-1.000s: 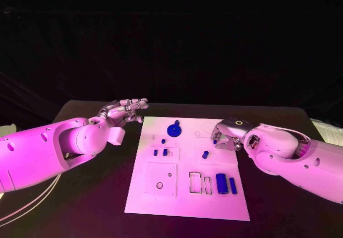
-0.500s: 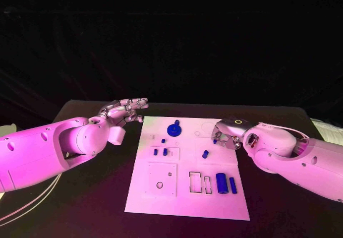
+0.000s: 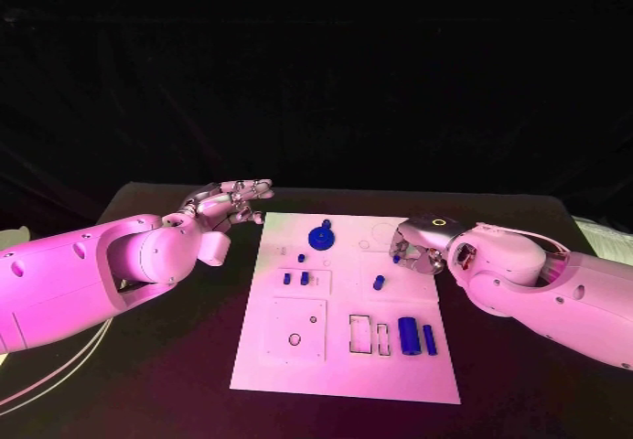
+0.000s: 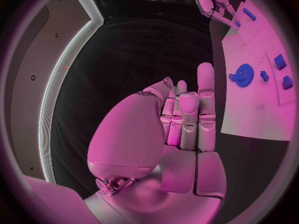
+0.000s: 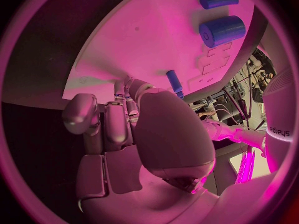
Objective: Assemble the parts on the task board
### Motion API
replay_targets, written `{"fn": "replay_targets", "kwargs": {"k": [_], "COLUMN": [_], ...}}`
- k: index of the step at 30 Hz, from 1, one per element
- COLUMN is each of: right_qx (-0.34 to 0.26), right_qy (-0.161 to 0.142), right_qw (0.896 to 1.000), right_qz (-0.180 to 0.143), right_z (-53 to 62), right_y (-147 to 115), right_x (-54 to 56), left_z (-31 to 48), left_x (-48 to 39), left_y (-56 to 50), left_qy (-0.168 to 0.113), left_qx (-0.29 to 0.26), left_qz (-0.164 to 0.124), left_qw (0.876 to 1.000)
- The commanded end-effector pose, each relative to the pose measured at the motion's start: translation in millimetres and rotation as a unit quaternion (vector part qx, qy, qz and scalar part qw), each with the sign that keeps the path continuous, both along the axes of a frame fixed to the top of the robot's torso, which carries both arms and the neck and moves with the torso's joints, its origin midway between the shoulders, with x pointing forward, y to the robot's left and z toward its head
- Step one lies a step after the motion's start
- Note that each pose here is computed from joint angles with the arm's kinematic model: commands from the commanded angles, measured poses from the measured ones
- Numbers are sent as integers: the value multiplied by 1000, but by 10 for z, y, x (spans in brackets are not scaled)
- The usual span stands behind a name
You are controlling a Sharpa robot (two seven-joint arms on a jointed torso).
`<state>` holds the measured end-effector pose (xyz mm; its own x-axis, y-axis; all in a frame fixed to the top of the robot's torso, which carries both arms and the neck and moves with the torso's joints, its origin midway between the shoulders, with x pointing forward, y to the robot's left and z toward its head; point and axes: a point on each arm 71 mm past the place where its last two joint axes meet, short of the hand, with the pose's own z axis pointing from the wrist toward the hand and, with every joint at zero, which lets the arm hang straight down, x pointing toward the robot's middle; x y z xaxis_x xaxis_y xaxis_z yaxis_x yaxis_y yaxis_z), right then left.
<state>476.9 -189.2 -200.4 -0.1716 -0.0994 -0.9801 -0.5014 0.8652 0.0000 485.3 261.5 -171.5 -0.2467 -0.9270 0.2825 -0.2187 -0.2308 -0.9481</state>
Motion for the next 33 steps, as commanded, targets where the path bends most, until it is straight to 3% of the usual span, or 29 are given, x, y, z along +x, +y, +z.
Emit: {"fn": "replay_targets", "kwargs": {"k": [1,25,33], "right_qx": [-11,-16,-17], "right_qy": [29,29,8], "right_qw": [1000,999,1000], "right_qz": [7,6,0], "right_z": [-104,-112,-88], "right_y": [27,46,51], "right_x": [-45,-38,-25], "left_z": [9,6,6], "left_x": [-5,0,-1], "left_y": [-12,-5,-6], "left_qy": [-3,-3,-3], "left_qx": [0,3,4], "left_qz": [-5,-7,-7], "left_qw": [1000,1000,1000]}}
